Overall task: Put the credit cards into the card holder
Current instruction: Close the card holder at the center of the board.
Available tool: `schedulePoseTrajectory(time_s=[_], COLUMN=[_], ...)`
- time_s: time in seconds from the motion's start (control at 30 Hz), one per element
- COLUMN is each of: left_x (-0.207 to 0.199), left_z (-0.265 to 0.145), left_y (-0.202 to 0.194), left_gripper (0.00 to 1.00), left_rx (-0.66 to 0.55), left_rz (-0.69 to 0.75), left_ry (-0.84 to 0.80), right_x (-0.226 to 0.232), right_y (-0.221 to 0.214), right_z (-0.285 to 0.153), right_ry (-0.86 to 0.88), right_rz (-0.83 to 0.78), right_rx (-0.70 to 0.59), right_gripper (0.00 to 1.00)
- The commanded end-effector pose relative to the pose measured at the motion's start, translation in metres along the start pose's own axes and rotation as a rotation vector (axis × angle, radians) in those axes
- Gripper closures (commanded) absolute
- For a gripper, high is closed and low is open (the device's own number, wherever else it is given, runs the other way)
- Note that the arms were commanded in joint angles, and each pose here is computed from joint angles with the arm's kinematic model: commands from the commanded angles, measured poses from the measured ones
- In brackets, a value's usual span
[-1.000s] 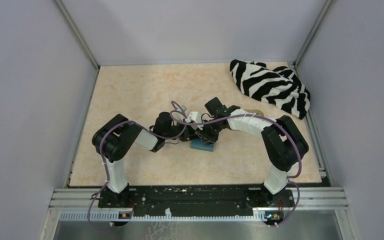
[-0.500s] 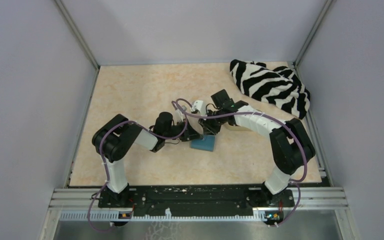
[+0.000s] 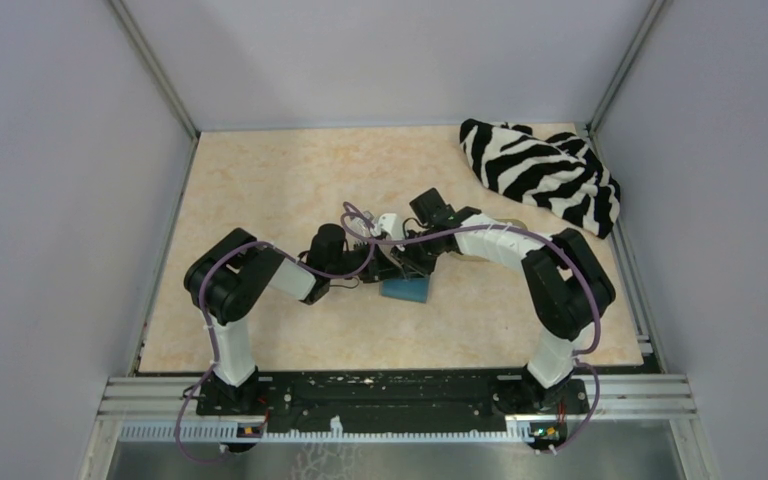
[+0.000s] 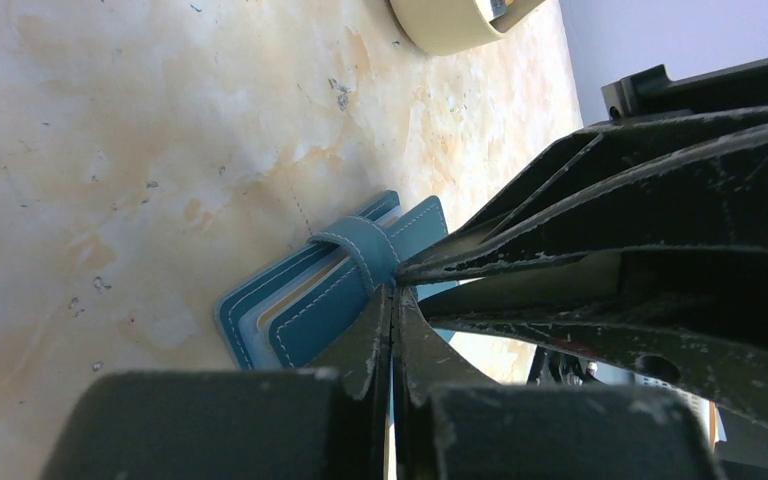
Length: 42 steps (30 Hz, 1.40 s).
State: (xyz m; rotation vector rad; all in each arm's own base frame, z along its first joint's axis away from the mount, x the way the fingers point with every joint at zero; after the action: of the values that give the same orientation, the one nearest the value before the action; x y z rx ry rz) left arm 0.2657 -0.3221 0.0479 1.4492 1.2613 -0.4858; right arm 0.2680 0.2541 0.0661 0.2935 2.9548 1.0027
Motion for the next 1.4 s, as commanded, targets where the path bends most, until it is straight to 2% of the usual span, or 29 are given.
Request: schedulePoseTrajectory(time_s=[0.0, 0.37, 1.23, 1.37], left_x=[0.034, 0.033, 0.029, 0.023], left_z=[-0.006, -0.008, -0.008, -0.007], left_y=[-0.038, -0.042, -0.063, -0.062], left_gripper=[1.00, 1.00, 1.00, 1.00], left_rx=[0.111, 0.125, 0.187, 0.182], left_rz=[-0.047, -0.051, -0.093, -0.089], left_ry=[0.130, 0.118, 0.101, 0.080], right_x=[-0.002, -0.001, 0.031, 0.029], right_y=[0.011, -0.001, -0.036, -0.023], right_z=[0.006, 0.018, 0.045, 0.039], right_ry=[-0.010, -0.022, 0.067, 0.049], right_rz=[-0.043, -0.032, -0.039, -0.042], right_rx=[-0.006, 0.049, 0.261, 0.215], right_gripper=[0.83, 0.88, 0.92, 0.90])
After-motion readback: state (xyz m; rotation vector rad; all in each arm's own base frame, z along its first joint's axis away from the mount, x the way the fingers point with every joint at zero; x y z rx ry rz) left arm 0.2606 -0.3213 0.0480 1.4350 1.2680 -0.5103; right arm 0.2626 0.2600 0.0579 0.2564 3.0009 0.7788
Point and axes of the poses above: each gripper's point midway between its finger pads, its own z axis out along the fingers, its own x axis along the line the jaws close on, y = z × x, the point moved 2 cm from there along -z, back along the fingers, and after that the axes turned 4 degrees about -z, right-handed, at the moved point
